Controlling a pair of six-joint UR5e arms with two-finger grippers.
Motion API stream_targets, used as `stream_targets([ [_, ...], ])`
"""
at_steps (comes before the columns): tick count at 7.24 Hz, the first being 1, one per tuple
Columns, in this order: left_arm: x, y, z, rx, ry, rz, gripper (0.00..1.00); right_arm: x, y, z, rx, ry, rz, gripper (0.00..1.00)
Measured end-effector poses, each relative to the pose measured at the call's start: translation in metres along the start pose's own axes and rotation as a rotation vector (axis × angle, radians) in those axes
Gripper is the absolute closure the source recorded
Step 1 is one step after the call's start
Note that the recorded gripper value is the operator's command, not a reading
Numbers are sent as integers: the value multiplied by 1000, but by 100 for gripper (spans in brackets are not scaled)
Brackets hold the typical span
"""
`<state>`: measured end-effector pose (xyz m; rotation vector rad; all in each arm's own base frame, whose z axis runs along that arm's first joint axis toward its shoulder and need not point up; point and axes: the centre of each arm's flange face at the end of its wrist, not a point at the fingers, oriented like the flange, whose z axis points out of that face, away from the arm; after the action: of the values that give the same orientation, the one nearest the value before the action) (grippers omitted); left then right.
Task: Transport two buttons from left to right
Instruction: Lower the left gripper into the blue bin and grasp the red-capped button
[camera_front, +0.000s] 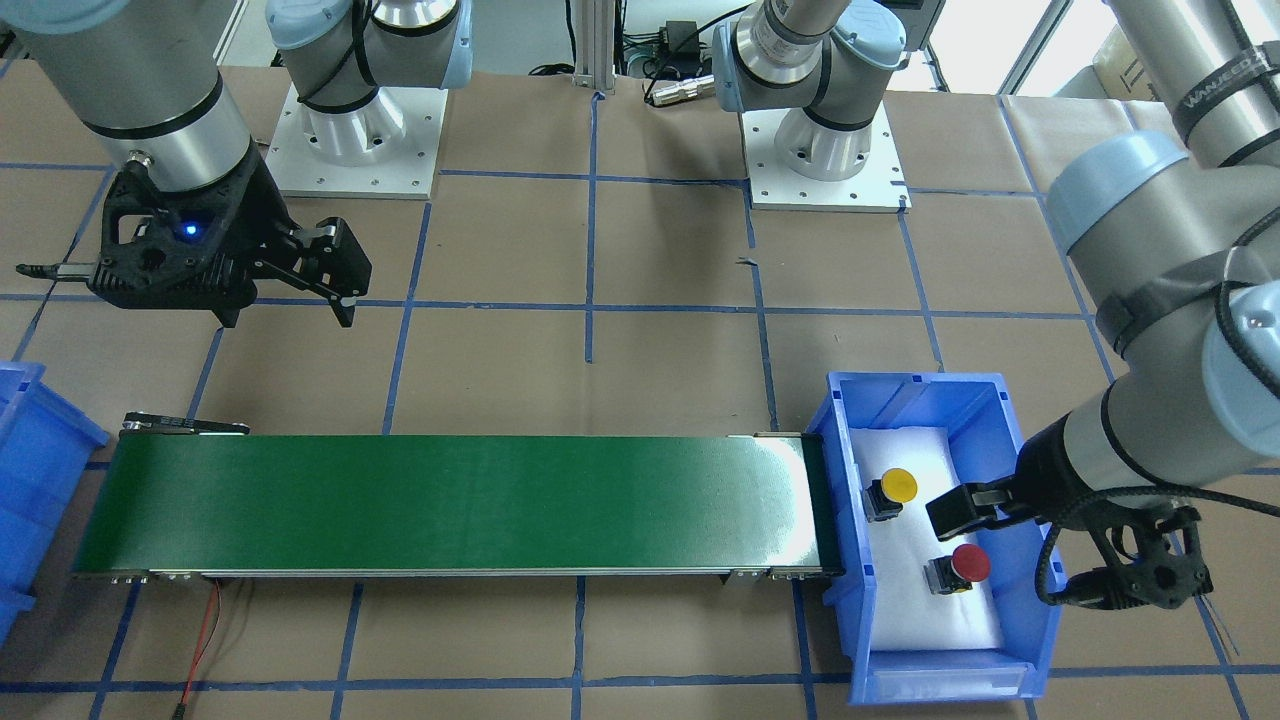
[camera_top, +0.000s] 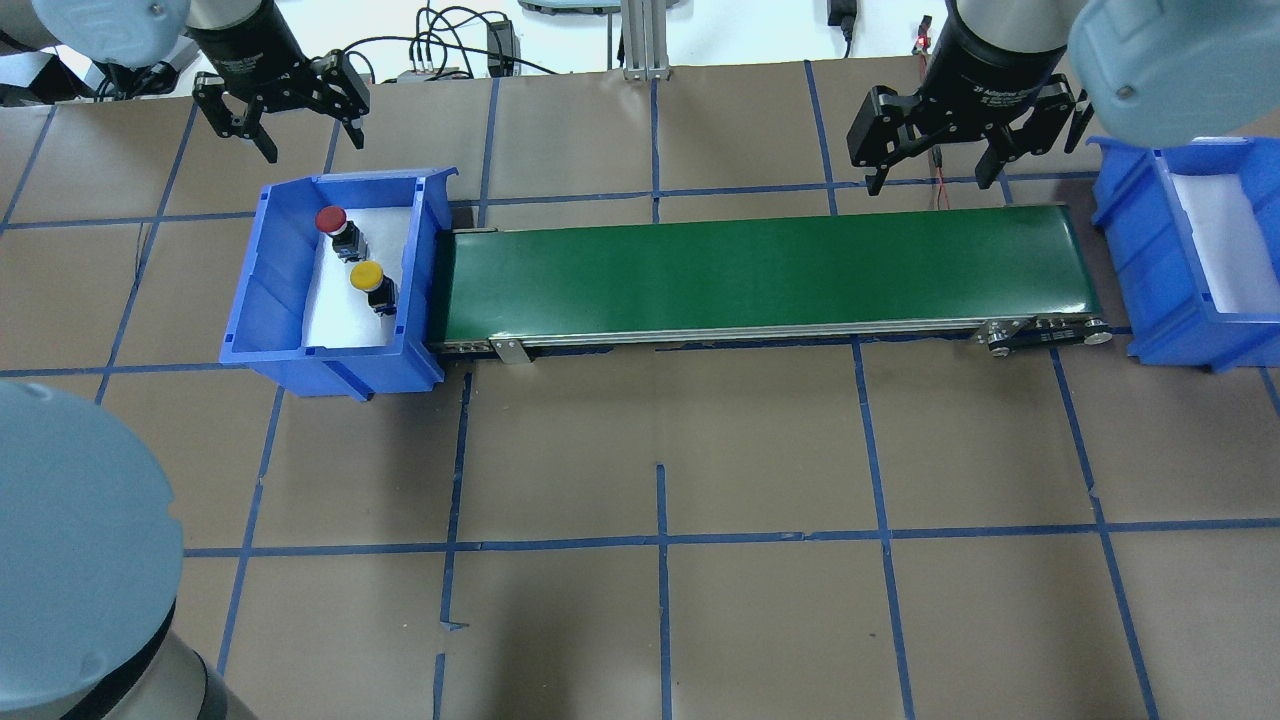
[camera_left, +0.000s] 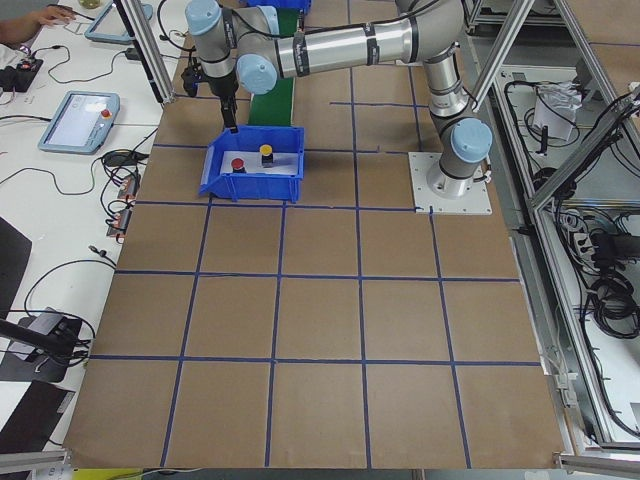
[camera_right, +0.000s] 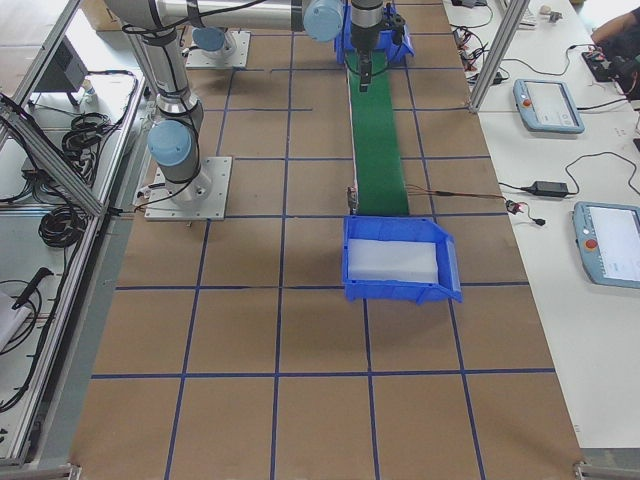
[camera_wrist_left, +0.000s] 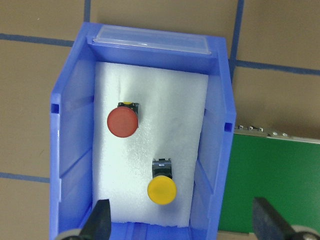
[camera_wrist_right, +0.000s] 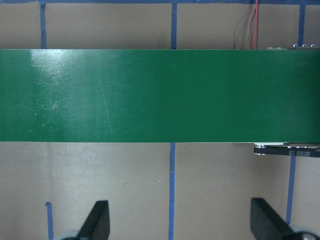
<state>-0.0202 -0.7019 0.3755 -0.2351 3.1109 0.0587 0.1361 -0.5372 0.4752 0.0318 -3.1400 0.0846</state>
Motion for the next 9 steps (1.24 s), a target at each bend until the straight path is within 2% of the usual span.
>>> stream_targets([
  [2,-2,-7,46,5,-42,15,0,0,0,0,-1,0,1,0],
  [3,-4,-2,66,-12,-45,16,0,1,0,0,-1,0,1,0],
  [5,-10,1,87,-25,-46,32,2,0,0,0,-1,0,1,0],
  [8,-14,-6,106,-7,-30,44,10,2,0,-1,0,0,3,0],
  [9,-15,-7,115,-17,-28,47,20,2,0,0,-1,0,4,0],
])
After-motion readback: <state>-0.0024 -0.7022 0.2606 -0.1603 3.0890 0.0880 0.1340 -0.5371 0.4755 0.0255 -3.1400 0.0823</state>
